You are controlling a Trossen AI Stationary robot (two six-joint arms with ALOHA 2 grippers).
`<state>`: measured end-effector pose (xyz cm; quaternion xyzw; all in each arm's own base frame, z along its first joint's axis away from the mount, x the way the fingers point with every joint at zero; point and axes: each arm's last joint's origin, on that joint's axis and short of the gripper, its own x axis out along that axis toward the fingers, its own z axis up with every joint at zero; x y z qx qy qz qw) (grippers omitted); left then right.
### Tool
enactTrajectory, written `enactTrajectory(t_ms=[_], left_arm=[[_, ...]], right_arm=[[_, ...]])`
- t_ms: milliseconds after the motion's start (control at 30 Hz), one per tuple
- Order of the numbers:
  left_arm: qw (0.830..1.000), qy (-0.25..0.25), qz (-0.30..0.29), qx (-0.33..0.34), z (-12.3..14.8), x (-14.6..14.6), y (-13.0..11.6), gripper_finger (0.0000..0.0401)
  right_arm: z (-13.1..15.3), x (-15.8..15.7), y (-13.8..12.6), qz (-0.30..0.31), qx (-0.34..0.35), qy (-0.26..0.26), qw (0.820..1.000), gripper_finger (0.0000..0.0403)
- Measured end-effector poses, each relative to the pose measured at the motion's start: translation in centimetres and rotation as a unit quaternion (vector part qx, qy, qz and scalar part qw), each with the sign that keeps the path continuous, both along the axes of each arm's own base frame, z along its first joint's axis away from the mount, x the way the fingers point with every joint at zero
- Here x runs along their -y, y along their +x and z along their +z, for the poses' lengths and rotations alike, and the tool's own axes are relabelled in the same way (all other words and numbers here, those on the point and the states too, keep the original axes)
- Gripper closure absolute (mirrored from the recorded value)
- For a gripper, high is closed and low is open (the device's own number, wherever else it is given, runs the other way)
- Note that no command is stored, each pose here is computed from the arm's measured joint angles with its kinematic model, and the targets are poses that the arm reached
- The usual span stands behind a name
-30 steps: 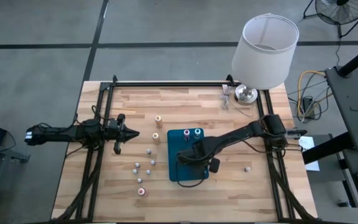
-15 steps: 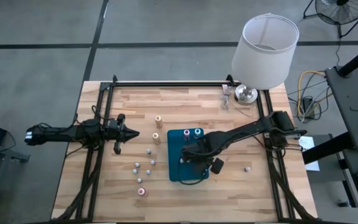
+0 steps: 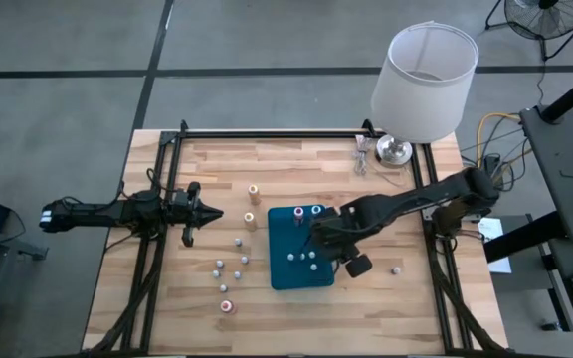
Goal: Pick & Place food coloring
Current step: Put the bottom right small red food coloring bottle into the blue bin
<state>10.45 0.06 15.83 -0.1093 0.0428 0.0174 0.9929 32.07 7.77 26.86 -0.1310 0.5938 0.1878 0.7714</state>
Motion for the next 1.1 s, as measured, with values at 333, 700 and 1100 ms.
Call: enactTrajectory(t_ms=[333,700,1100], left_arm=[[1.000,0.000,0.000,0.000,0.0,0.0,0.0,0.0401],[1.000,0.000,0.000,0.000,0.0,0.0,0.0,0.0401],[1.000,0.000,0.000,0.000,0.0,0.0,0.0,0.0401]], right_arm=[[-1.6,1.0,-5.0,-0.128,-0.007,0.035,0.991,0.0262],[-2.8,0.7,-11.2,-0.161,-0.012,0.056,0.985,0.0248],[-2.6,-0.4,-15.7,-0.139,-0.019,0.072,0.987,0.0221]])
